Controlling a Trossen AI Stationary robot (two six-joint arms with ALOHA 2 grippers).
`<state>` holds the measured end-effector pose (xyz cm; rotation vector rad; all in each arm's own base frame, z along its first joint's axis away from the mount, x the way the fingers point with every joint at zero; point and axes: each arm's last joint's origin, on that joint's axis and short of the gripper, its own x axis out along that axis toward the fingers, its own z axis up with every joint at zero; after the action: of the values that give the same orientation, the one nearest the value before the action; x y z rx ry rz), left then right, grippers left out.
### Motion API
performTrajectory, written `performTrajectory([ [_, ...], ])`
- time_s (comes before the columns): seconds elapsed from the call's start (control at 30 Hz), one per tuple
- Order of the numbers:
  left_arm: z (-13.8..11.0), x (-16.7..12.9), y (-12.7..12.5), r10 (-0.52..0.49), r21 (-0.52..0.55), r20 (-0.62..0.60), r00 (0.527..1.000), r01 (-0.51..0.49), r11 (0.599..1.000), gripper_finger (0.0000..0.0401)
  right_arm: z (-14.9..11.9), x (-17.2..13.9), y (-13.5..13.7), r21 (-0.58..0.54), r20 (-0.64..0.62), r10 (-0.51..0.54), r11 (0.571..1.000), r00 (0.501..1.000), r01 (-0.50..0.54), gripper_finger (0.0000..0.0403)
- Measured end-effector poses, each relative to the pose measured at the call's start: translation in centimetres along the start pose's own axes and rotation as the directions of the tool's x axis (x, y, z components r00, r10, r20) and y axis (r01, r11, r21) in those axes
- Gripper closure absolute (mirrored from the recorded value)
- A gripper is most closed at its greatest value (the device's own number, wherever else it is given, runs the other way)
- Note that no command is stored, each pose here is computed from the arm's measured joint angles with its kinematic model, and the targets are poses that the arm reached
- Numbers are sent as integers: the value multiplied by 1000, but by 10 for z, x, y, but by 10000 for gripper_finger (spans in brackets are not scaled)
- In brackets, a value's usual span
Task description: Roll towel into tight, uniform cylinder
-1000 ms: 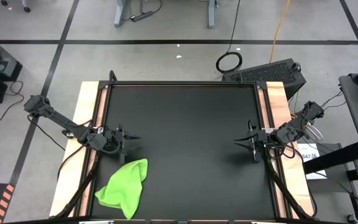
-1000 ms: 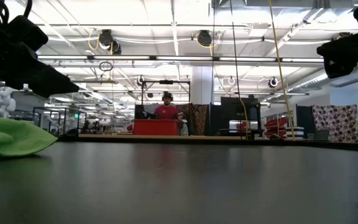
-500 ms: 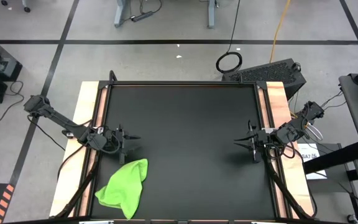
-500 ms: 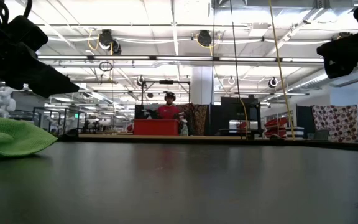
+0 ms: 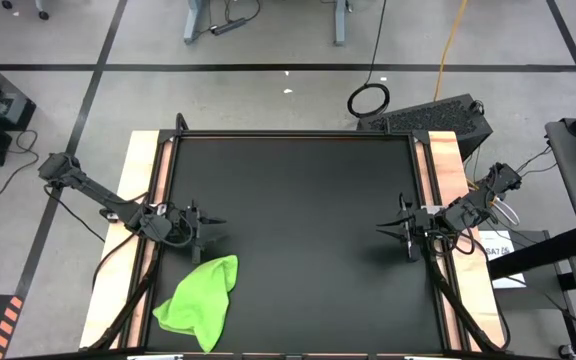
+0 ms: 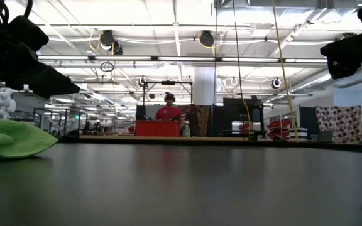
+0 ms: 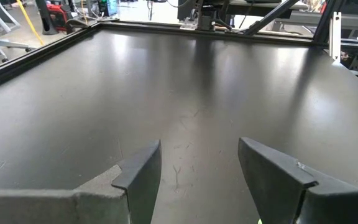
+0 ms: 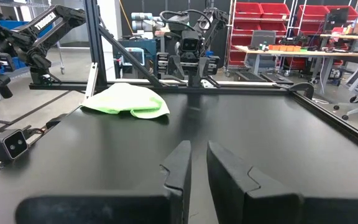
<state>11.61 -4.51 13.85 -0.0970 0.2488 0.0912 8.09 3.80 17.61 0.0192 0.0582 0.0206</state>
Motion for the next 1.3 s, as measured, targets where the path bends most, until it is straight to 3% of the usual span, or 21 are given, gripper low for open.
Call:
performTrajectory([
  [0.37,0,0,0,0,0,0,1000,0,1000,182,0,0,0,-74,0,0,997,1000,0,360],
  [0.6,0,0,0,0,0,0,1000,0,1000,182,1,0,0,87,12,1,996,1000,-2,360],
  [0.93,0,0,0,-1,-2,3,1000,1,1000,182,25,-3,0,207,223,0,977,975,-47,360],
  [1.3,3,0,-1,-14,-66,31,999,16,998,182,26,3,7,195,367,100,964,925,-182,360],
])
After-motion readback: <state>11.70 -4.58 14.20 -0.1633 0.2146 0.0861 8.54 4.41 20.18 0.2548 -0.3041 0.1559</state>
